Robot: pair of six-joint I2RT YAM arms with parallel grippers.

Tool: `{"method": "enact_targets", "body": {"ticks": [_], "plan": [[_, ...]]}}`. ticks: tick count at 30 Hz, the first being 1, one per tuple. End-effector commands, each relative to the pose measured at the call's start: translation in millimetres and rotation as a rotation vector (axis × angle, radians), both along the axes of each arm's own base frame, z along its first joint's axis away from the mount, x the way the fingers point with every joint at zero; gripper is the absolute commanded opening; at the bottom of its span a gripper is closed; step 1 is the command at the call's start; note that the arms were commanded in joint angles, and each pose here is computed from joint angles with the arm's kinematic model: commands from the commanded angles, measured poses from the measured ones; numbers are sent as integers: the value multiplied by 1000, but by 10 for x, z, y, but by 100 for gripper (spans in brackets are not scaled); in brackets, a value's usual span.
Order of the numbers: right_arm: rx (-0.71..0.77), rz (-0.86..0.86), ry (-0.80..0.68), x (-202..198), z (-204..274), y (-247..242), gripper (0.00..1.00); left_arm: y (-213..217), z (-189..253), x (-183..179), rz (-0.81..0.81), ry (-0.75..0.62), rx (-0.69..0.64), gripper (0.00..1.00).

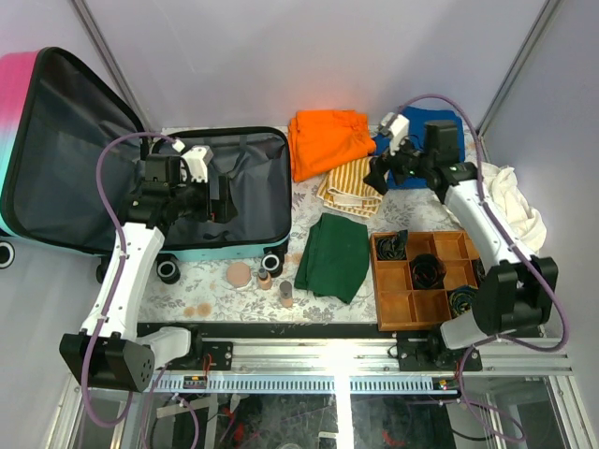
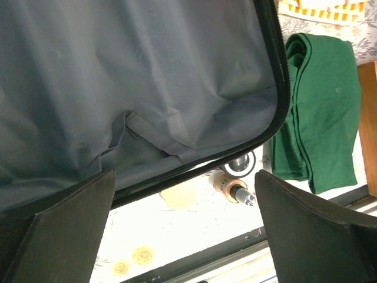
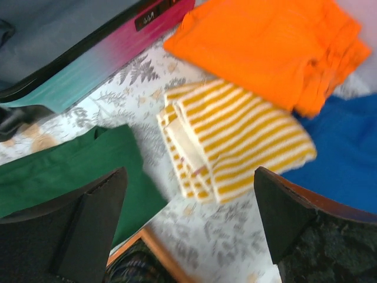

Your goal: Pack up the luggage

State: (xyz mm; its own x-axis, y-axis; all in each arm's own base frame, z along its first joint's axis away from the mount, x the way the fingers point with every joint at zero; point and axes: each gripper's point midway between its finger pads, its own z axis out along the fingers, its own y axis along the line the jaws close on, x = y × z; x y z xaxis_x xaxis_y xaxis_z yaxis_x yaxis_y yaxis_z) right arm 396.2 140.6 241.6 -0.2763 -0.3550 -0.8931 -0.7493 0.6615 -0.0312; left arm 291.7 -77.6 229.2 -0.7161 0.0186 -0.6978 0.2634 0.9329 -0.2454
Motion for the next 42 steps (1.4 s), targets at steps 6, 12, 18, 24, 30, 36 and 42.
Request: {"method": "enact_targets", "body": {"ticks": [6, 12, 18, 24, 30, 36, 42], "plan": [[-297, 156, -469, 831, 80, 577, 80, -189, 114, 45, -57, -61, -84, 100], [-436, 203, -535, 1273, -252, 699, 70, -185, 40, -6, -45, -56, -94, 100], [-573, 241, -584, 1652, -509, 730, 64, -213, 36, -48, -54, -56, -114, 100], [-607, 321, -567, 1741, -749, 802, 63, -214, -12, -56, -53, -54, -127, 100], [-561, 414, -498, 1598, -955, 917, 67, -227, -14, -51, -56, -57, -136, 100], [-616, 412, -501, 1701, -1120, 933, 67, -240, -52, -52, -62, -52, -141, 100], [-668, 421, -510, 1821, -1241, 931, 67, -255, -50, -31, -67, -46, -148, 100]]}}
